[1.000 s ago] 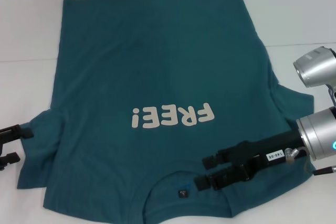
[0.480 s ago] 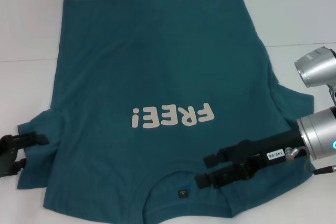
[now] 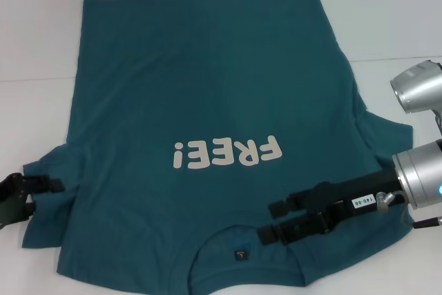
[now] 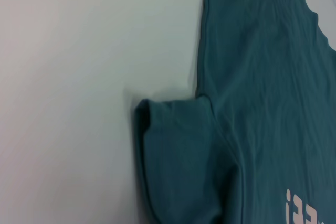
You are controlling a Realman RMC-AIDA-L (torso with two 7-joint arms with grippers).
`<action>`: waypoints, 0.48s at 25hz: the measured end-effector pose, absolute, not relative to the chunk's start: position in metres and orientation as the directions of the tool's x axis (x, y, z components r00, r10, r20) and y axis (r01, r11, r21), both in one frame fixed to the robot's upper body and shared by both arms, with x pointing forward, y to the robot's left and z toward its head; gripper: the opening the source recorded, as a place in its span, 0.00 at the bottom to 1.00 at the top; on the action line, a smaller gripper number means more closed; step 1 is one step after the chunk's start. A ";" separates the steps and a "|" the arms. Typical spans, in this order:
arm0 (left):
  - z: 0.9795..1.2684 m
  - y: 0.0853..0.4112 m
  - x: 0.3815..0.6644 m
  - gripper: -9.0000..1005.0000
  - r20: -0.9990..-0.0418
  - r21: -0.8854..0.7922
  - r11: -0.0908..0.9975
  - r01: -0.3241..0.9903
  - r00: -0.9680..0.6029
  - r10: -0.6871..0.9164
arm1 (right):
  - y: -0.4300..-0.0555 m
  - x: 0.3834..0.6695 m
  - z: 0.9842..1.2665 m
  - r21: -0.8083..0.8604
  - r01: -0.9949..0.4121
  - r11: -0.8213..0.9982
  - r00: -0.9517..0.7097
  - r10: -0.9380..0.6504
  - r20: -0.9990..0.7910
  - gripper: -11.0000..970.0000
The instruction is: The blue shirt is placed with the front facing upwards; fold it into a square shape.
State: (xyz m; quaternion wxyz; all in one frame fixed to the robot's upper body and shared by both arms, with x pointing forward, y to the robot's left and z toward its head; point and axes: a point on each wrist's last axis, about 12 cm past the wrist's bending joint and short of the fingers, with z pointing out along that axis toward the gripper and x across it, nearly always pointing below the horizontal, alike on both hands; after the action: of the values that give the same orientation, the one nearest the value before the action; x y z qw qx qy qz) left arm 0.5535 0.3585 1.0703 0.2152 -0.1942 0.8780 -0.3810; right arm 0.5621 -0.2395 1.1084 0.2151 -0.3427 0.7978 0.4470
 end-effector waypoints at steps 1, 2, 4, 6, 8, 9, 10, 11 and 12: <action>1.070 0.359 0.553 0.60 -0.230 -0.751 0.636 -0.178 -0.832 -0.504 | -0.240 0.562 1.109 0.566 -0.739 0.366 -0.673 -0.353 -0.650 0.94; 1.070 0.359 0.553 0.56 -0.230 -0.749 0.637 -0.179 -0.833 -0.503 | -0.240 0.562 1.109 0.566 -0.739 0.366 -0.673 -0.352 -0.651 0.94; 1.070 0.359 0.553 0.50 -0.230 -0.747 0.640 -0.179 -0.834 -0.502 | -0.240 0.562 1.109 0.566 -0.738 0.366 -0.673 -0.351 -0.651 0.94; 1.070 0.359 0.553 0.45 -0.231 -0.746 0.642 -0.178 -0.835 -0.500 | -0.240 0.563 1.109 0.566 -0.738 0.367 -0.674 -0.351 -0.651 0.94; 1.070 0.359 0.553 0.40 -0.233 -0.743 0.646 -0.175 -0.838 -0.494 | -0.240 0.563 1.109 0.566 -0.738 0.367 -0.673 -0.351 -0.651 0.94; 1.070 0.359 0.553 0.38 -0.233 -0.742 0.648 -0.174 -0.839 -0.492 | -0.240 0.563 1.109 0.566 -0.738 0.367 -0.674 -0.350 -0.651 0.94; 1.070 0.359 0.553 0.35 -0.233 -0.740 0.650 -0.174 -0.840 -0.490 | -0.240 0.563 1.110 0.566 -0.738 0.367 -0.674 -0.349 -0.651 0.94; 1.070 0.359 0.553 0.33 -0.233 -0.738 0.652 -0.173 -0.842 -0.487 | -0.240 0.563 1.110 0.567 -0.737 0.368 -0.674 -0.347 -0.652 0.94; 1.070 0.359 0.553 0.31 -0.233 -0.738 0.653 -0.172 -0.843 -0.485 | -0.240 0.563 1.110 0.567 -0.737 0.368 -0.675 -0.345 -0.652 0.94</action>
State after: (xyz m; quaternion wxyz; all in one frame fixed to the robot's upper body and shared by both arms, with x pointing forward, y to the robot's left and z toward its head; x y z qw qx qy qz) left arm 0.5529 0.3586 1.0695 0.2100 -0.1859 0.8844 -0.3730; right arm 0.5631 -0.2401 1.1096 0.2183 -0.3390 0.7978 0.4482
